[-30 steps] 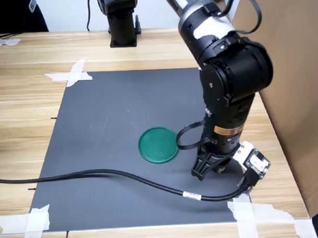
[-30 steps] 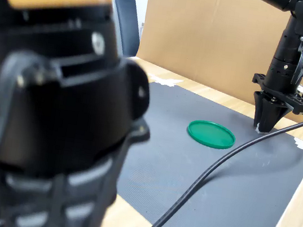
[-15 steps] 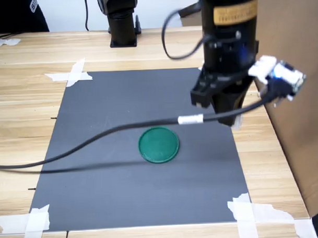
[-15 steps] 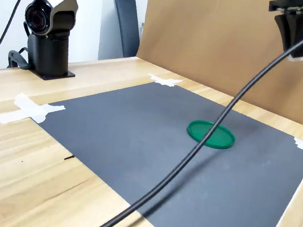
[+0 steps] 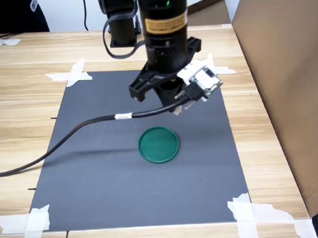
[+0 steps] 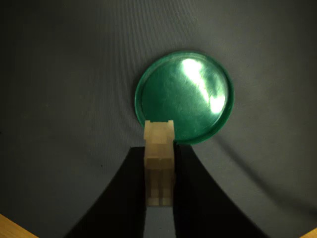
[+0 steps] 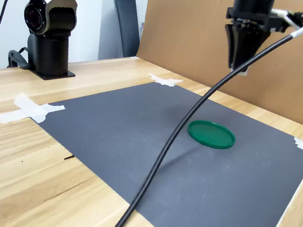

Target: Grasp a white terminal and put it in the green lid.

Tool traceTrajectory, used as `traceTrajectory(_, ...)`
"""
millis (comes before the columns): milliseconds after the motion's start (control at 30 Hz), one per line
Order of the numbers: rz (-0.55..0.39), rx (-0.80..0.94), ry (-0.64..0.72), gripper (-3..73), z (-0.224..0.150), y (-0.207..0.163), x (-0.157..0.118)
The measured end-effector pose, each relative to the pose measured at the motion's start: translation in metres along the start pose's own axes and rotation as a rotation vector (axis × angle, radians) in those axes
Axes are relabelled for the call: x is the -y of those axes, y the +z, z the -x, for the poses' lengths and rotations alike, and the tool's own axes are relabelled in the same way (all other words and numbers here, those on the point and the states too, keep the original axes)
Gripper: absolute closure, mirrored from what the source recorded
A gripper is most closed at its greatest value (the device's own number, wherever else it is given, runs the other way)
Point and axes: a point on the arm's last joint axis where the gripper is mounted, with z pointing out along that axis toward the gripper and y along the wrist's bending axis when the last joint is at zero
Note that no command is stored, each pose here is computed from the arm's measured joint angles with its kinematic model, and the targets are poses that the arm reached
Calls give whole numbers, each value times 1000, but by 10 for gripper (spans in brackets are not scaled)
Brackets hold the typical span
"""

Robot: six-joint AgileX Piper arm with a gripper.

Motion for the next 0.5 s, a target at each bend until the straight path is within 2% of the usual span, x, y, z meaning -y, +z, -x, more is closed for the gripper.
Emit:
traceTrajectory(167, 16, -71, 2, 614, -34, 34, 3)
traceTrajectory(267, 9, -66, 3, 614, -38, 39, 6)
traceTrajectory(333, -17, -37, -7, 614, -47, 48, 19)
traceTrajectory(500, 37, -83, -19, 614, -47, 82, 20)
